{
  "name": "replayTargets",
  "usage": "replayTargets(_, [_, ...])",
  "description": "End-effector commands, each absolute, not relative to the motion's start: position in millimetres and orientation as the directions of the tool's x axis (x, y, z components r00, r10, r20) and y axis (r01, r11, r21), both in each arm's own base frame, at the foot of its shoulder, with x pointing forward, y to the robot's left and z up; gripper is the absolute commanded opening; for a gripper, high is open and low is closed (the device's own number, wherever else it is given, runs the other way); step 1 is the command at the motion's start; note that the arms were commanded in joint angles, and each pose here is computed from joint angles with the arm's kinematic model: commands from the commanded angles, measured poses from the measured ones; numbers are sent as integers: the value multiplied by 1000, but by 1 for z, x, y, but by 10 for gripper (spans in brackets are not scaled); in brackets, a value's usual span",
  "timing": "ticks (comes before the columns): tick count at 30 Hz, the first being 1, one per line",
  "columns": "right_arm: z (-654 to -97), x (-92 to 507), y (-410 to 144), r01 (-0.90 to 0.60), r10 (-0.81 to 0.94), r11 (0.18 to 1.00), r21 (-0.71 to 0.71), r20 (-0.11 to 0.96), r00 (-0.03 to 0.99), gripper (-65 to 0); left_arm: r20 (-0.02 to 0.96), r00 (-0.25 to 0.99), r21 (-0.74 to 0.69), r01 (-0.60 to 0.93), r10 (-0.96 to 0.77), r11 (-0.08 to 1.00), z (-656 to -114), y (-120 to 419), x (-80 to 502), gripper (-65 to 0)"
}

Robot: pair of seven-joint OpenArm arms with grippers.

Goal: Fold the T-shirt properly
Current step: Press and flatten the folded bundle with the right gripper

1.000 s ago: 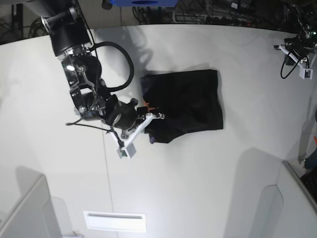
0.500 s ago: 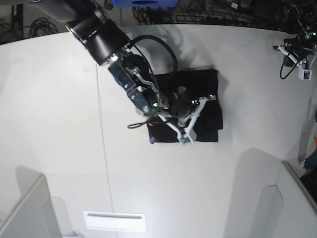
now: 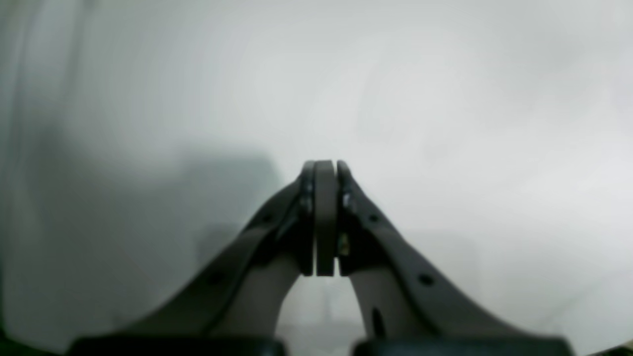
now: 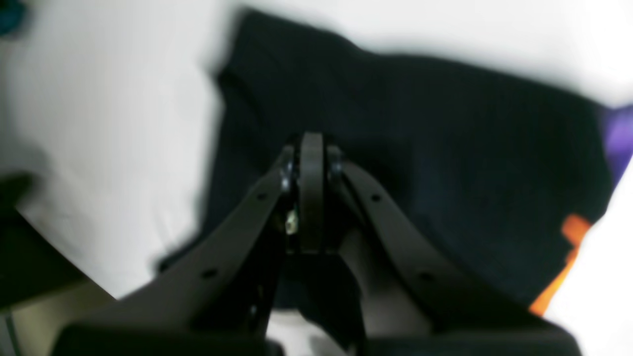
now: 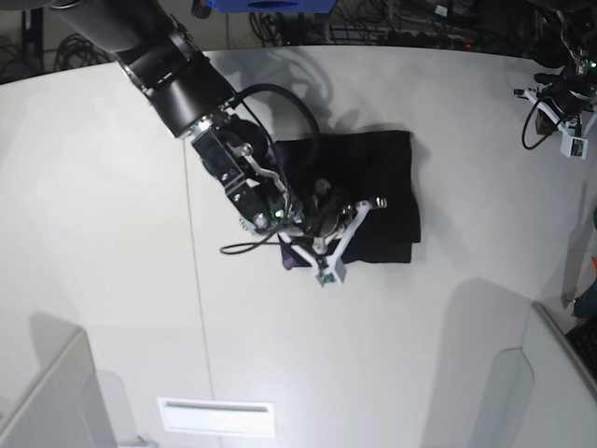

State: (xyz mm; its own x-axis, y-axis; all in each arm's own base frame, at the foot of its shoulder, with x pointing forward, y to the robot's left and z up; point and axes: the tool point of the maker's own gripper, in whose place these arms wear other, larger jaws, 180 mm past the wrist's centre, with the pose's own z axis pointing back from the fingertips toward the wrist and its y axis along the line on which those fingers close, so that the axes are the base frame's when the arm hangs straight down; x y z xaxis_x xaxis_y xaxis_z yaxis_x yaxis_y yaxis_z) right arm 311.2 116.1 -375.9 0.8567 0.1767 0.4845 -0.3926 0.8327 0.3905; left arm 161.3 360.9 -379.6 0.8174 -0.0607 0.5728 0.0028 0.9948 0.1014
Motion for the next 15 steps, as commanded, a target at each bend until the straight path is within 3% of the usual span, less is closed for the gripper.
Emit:
replayTargets(1, [-349, 317, 133, -441, 168, 794, 420, 545, 822, -650, 632, 772, 90, 15, -68, 996, -362, 351, 174, -650])
replayTargets(6, [-316, 319, 95, -422, 69, 795, 436, 625, 777, -650, 722, 691, -133, 100, 27, 986, -323, 295, 196, -650])
replayTargets(10, [-307, 320, 51, -365, -6, 826, 429, 654, 757, -650, 753, 632, -338, 134, 183, 931, -310, 262, 218, -225])
replayTargets(12, [-311, 317, 29, -327, -31, 846, 421, 651, 759, -650, 737, 609, -423, 80, 292, 903, -311, 254, 229, -56])
replayTargets(13, [-313, 315, 19, -306, -46, 855, 419, 648, 760, -650, 727, 600, -457, 58, 335, 887, -313, 250, 234, 0])
replayTargets(15, [-318, 311, 1, -276, -62, 869, 411, 643, 763, -650, 693, 598, -530, 45, 402, 847, -319, 234, 246, 0])
